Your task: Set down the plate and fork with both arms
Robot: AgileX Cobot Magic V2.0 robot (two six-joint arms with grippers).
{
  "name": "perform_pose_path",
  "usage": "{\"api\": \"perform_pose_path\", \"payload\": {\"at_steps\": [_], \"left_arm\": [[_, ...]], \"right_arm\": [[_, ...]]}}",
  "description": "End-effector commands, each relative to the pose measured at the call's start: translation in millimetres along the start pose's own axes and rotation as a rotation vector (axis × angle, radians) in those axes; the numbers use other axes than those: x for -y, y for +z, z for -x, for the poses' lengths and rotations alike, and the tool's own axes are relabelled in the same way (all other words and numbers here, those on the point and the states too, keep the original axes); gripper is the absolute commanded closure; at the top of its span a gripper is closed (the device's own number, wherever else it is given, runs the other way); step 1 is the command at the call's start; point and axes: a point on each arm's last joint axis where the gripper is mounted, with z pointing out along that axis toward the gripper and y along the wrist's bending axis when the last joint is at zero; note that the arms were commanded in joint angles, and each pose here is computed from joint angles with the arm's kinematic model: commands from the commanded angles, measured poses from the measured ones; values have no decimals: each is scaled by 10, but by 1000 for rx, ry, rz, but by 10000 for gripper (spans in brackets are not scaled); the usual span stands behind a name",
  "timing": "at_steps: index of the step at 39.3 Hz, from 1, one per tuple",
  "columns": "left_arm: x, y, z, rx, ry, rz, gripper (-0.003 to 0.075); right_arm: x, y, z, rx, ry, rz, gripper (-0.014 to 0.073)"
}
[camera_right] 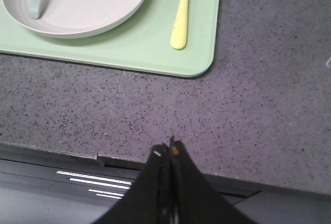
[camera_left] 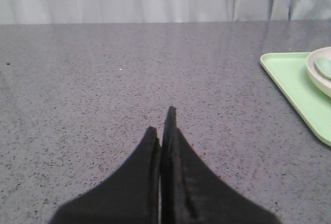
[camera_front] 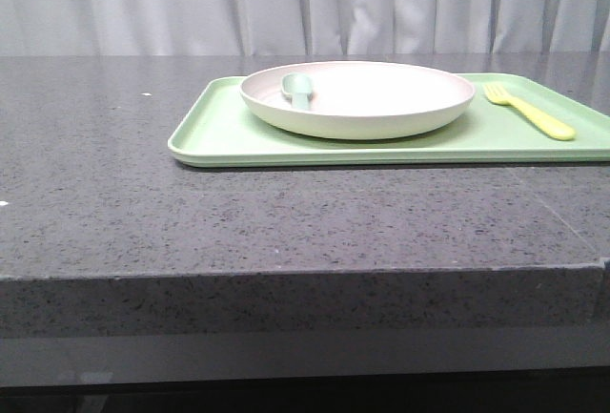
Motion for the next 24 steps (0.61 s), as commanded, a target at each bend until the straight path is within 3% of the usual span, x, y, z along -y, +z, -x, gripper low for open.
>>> {"api": "perform_pose_path", "payload": {"at_steps": [1,12,24], "left_arm": [[-19,-32,-99,161,-7,32,738],[-40,41,-652,310,-22,68,738],[-32,61,-706,244,-23,58,738]], "right_arm": [[-6,-49,108,81,-5,3,662],[-6,-49,108,81,-5,3,662],[-6,-44,110,80,-5,2,662]]}}
